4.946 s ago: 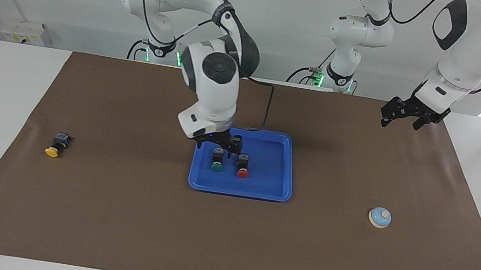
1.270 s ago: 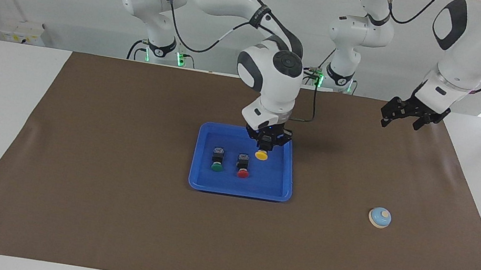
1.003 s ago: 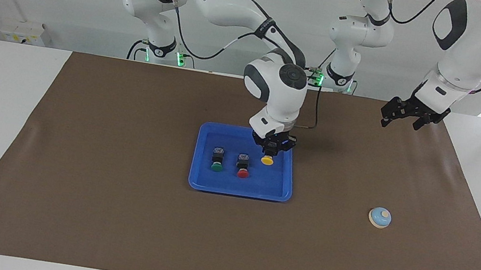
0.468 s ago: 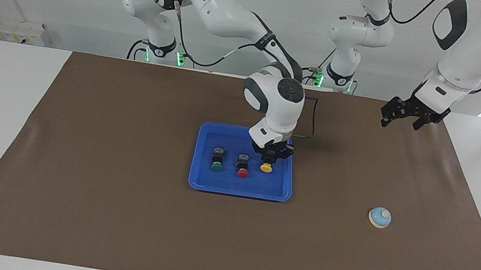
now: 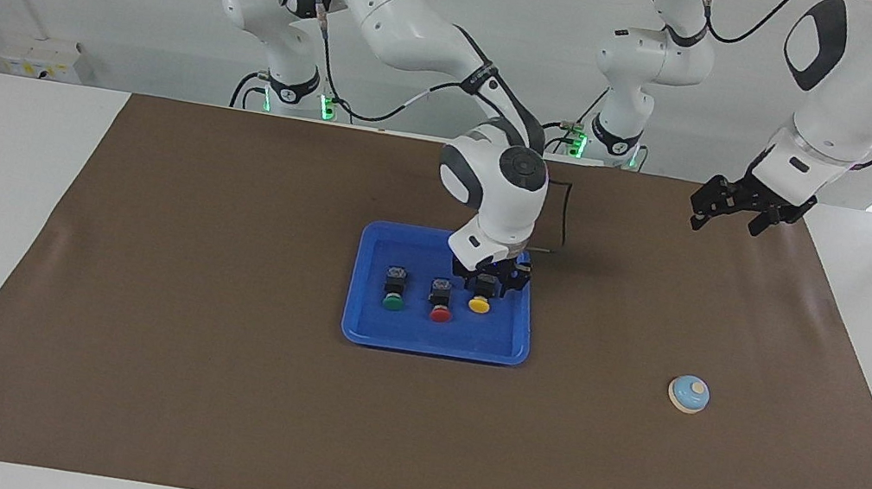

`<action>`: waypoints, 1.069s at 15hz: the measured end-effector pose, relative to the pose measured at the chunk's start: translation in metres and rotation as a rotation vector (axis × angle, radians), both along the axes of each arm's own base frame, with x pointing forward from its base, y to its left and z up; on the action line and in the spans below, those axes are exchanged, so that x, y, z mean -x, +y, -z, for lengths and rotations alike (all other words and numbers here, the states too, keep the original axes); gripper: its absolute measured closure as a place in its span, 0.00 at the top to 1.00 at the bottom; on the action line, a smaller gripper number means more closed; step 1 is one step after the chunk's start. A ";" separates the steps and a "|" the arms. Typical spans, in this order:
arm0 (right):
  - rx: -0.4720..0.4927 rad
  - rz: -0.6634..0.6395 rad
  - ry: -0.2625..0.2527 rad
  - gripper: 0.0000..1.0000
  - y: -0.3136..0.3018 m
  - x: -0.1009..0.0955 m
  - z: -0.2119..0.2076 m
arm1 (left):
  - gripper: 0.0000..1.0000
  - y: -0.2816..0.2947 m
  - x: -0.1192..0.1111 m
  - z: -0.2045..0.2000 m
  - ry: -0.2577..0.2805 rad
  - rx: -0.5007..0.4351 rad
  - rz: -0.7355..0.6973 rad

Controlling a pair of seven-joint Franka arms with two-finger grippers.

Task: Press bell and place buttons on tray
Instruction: 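Carry the yellow button into the blue tray, release, withdraw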

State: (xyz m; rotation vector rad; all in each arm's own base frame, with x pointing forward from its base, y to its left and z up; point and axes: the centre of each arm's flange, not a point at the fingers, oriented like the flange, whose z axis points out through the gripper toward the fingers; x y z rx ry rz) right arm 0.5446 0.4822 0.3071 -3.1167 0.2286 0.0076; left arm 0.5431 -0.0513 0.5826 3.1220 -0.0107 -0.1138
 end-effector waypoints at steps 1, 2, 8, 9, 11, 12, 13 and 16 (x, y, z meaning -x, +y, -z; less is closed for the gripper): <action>0.005 0.011 0.001 0.97 -0.007 -0.005 -0.010 | 1.00 0.000 0.000 0.000 0.000 0.000 0.000; 0.007 0.030 -0.002 1.00 -0.018 -0.012 -0.025 | 1.00 0.000 0.000 0.000 0.000 0.000 0.000; -0.002 0.141 -0.043 1.00 -0.156 -0.076 -0.139 | 1.00 0.000 0.000 0.000 0.000 0.000 0.000; 0.005 0.135 -0.039 1.00 -0.182 -0.082 -0.152 | 1.00 0.000 0.000 0.000 0.000 0.000 0.000; 0.019 0.102 -0.023 1.00 -0.231 -0.091 -0.175 | 1.00 0.000 0.000 0.000 0.000 0.000 0.000; 0.024 0.080 -0.015 1.00 -0.254 -0.093 -0.184 | 1.00 0.000 0.000 0.000 0.000 0.000 0.000; 0.030 0.057 -0.006 1.00 -0.276 -0.095 -0.194 | 1.00 0.000 0.000 0.000 0.000 0.000 0.000; 0.039 -0.018 0.019 1.00 -0.331 -0.092 -0.220 | 1.00 0.000 0.000 0.000 0.000 0.000 0.000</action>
